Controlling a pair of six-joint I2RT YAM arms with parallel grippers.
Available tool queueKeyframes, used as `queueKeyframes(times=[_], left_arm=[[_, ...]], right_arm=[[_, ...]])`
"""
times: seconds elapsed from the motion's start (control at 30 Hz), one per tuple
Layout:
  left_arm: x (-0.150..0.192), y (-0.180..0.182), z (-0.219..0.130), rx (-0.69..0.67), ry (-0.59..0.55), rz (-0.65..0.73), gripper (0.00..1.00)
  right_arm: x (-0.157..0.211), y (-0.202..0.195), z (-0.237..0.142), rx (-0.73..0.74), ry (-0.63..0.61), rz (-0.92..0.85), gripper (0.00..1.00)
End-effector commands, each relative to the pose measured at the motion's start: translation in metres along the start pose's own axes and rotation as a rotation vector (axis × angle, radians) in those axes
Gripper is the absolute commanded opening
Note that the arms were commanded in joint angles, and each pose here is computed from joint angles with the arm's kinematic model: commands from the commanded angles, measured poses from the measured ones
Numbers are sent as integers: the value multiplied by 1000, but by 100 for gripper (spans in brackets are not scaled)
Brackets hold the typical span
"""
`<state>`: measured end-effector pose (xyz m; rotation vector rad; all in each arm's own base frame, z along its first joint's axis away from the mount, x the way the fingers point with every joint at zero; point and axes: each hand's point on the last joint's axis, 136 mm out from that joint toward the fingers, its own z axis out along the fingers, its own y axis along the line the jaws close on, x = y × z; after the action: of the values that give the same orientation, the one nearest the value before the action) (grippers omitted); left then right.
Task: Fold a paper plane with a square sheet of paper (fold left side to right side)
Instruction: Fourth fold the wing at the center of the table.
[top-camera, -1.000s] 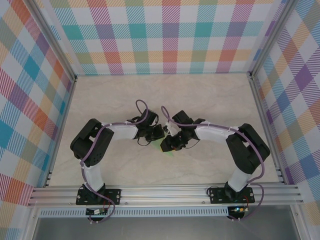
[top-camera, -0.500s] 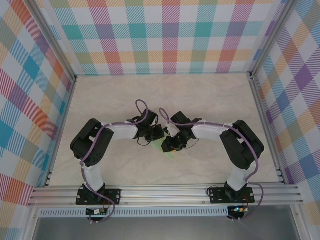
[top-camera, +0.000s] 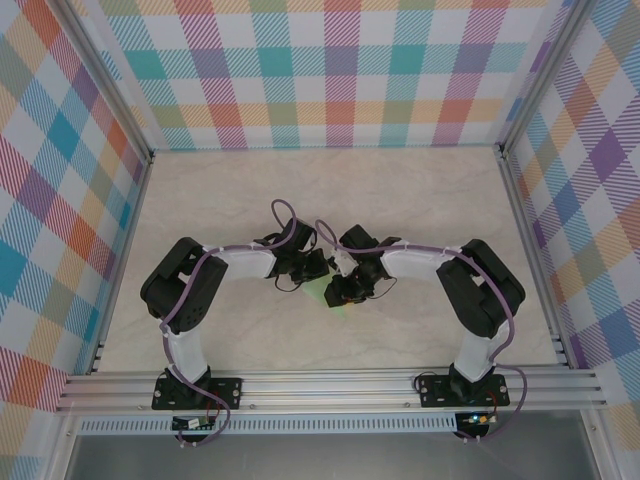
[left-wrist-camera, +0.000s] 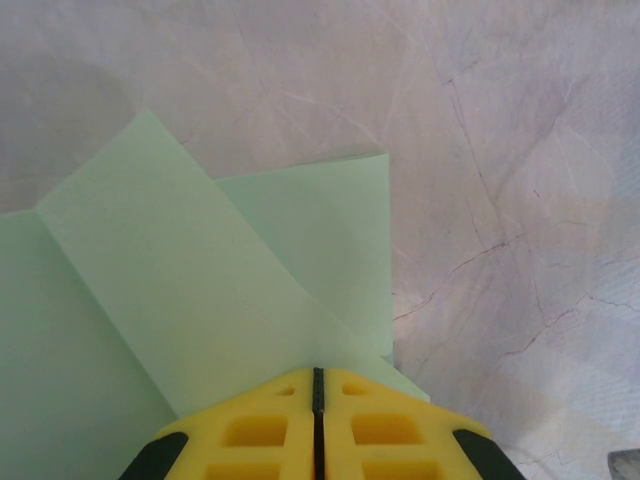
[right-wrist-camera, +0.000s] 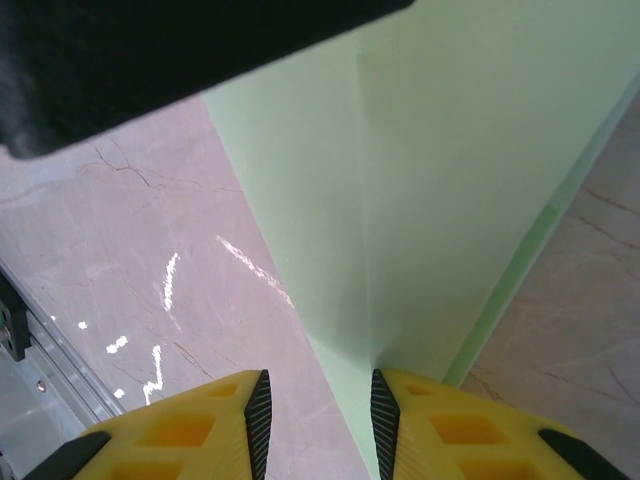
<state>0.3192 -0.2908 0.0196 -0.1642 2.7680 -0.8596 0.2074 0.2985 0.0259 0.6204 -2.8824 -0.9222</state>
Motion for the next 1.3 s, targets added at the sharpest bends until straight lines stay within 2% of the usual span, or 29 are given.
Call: queueKeyframes(times=[0.0,0.33,0.7,1.03,1.27], left_arm=[[23,45,0,-165,68,-37,8],[24,46,0,-169,69,-39,8],[24,49,3,-181,70,-41,8],[23,46,0,-171,66,-41,8],[24,45,0,-170,67,-41,8]], right_arm=[[9,-10,4,51,44,6,34],[17,-20,6,113,69,10,33],[42,-34,0,176,112,45,23],[14,20,-36,41,-26,-24,19],[-4,30,-20,20,-19,-35,19]])
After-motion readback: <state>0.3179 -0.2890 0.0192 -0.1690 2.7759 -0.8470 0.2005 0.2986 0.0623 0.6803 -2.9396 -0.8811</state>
